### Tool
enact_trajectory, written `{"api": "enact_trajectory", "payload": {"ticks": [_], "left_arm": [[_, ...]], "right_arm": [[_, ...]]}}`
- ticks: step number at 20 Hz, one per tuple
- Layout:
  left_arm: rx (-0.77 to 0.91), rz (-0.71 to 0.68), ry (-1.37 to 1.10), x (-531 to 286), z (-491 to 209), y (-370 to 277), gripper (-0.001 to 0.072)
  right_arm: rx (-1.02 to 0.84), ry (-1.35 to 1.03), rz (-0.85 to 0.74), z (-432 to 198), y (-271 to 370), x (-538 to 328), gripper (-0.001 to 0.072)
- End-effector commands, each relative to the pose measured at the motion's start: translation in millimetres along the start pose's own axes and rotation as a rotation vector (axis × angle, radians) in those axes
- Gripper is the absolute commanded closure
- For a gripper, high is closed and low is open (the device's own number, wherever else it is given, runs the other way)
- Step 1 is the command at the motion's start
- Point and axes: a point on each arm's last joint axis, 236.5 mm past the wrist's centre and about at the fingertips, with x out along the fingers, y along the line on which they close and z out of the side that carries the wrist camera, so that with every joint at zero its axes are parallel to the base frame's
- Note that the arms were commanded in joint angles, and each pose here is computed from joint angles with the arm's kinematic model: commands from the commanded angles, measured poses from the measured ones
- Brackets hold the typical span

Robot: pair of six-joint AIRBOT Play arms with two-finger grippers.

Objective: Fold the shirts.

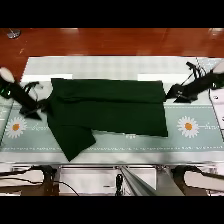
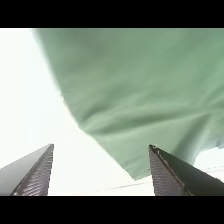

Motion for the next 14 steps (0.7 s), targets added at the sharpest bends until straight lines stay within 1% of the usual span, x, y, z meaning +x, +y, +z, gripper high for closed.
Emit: {"api": "enact_trajectory", "payload": {"ticks": [1,2,3,4,11,14], "left_arm": [[-0.150,-0.198,-0.141,20.7,-18.5,-0.8,0.0002],[-0.182,-0.295,-0.210,17.6,-14.0,-10.9,0.0002],[-0.197,-0.349,-0.243,18.5,-13.1,-15.8,0.0002],[-0.208,-0.361,-0.245,24.4,-15.0,-16.2,0.0003],[-0.097,-0.347,-0.170,59.6,-35.3,-37.1,0.0003],[-0.087,-0.333,-0.153,72.3,-40.6,-40.3,0.0003]], "right_arm": [[0.042,-0.165,0.140,-34.1,28.9,13.6,0.0080],[0.042,-0.168,0.178,-43.3,37.2,14.8,0.0079],[0.034,-0.169,0.216,-50.3,46.0,14.3,0.0080],[0.029,-0.179,0.247,-52.8,53.3,12.4,0.0079],[0.061,-0.219,0.312,-44.5,67.2,5.6,0.0080],[0.103,-0.254,0.325,-35.6,59.9,-3.0,0.0080]]}}
